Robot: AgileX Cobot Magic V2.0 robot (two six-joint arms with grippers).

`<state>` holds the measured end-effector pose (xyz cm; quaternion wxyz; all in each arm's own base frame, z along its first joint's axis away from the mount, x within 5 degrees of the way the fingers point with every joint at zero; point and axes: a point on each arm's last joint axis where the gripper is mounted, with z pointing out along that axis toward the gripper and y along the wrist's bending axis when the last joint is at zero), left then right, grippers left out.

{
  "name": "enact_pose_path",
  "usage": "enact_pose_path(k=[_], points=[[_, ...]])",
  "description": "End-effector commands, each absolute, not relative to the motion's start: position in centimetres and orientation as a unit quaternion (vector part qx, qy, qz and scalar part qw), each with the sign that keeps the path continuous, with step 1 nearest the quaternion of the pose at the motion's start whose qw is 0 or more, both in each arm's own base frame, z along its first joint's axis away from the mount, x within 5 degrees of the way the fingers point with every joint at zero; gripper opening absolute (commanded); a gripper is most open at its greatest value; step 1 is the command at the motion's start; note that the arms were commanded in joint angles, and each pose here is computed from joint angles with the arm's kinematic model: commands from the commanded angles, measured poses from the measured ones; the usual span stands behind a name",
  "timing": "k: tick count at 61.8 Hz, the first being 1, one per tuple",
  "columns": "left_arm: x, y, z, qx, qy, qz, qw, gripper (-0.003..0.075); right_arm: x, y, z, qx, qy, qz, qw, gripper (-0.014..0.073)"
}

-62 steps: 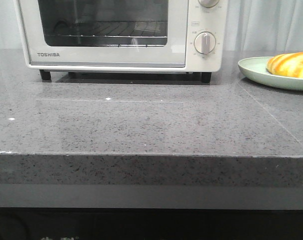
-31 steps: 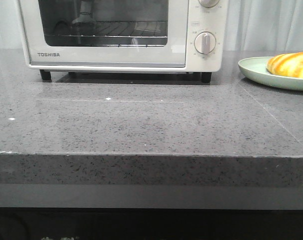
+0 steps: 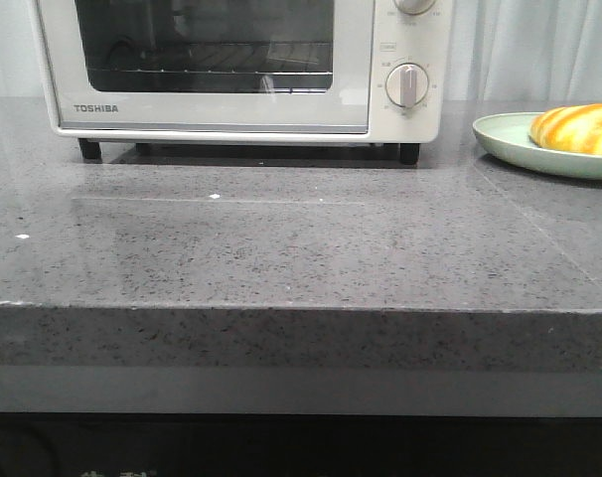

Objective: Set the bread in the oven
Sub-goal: 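Pull oven door down with left gripper while right gripper nears bread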

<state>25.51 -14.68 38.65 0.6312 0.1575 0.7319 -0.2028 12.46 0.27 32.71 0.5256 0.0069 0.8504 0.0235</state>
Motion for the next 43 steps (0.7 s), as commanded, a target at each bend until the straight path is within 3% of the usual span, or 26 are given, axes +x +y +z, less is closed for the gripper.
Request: enact_pose_path(k=[1, 29, 43], points=[[26.6, -15.7, 41.1, 0.146, 0.674, -0.219, 0.69, -0.0018, 12.8, 0.2, 34.3, 0.003, 0.822, 0.015, 0.569, 0.0593], [31.4, -18.9, 38.4, 0.163, 0.682, -0.205, 0.682, -0.0018, 12.8, 0.2, 34.3, 0.003, 0.822, 0.015, 0.569, 0.0593], [31.0, -18.9, 36.2, 0.194, 0.762, -0.184, 0.589, -0.0018, 12.8, 0.2, 34.3, 0.003, 0.822, 0.015, 0.569, 0.0593]])
